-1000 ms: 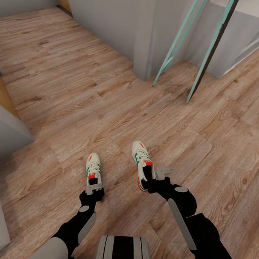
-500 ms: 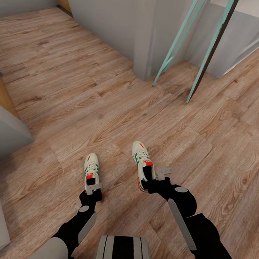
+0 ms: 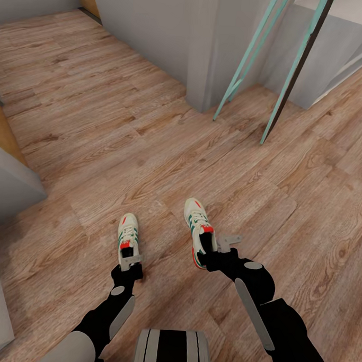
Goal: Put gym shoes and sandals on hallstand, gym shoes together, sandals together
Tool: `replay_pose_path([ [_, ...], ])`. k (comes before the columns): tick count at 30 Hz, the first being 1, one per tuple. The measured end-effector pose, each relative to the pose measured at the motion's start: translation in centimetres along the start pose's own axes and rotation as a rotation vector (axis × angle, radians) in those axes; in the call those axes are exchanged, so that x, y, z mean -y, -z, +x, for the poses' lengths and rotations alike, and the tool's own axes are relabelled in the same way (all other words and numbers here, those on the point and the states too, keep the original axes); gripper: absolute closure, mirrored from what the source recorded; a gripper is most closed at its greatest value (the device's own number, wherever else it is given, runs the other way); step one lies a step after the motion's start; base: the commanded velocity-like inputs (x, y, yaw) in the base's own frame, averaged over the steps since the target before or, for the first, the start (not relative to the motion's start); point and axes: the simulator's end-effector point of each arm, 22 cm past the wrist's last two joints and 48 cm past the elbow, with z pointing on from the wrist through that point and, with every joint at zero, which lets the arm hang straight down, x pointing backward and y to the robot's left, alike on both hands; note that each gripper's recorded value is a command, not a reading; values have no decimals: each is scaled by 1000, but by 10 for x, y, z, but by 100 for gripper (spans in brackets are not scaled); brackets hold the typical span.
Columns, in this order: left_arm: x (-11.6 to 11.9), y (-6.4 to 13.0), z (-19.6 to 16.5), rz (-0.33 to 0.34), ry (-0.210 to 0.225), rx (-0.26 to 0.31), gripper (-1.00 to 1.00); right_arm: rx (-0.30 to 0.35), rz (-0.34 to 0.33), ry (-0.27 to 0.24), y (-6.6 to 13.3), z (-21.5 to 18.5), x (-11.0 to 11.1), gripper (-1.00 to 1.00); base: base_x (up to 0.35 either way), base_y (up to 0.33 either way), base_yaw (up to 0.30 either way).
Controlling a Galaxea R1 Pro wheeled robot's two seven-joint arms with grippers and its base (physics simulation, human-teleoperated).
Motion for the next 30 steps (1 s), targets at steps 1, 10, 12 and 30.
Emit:
replay_pose_path([
  [1,0,0,0,0,1,0,100,0,0,0,0,0,0,100,0,0,0],
  [10,2,7,-20,2,17,28,100,23,3,6,11,-11,-1,100,0,0,0],
  [12,9,11,-41,15,28,61,100,33,7,6,15,-16,0,100,0,0,0],
  [30,20,120,-102,69,115,85,100,282,59,-48,53,-56,28,100,0,0,0],
])
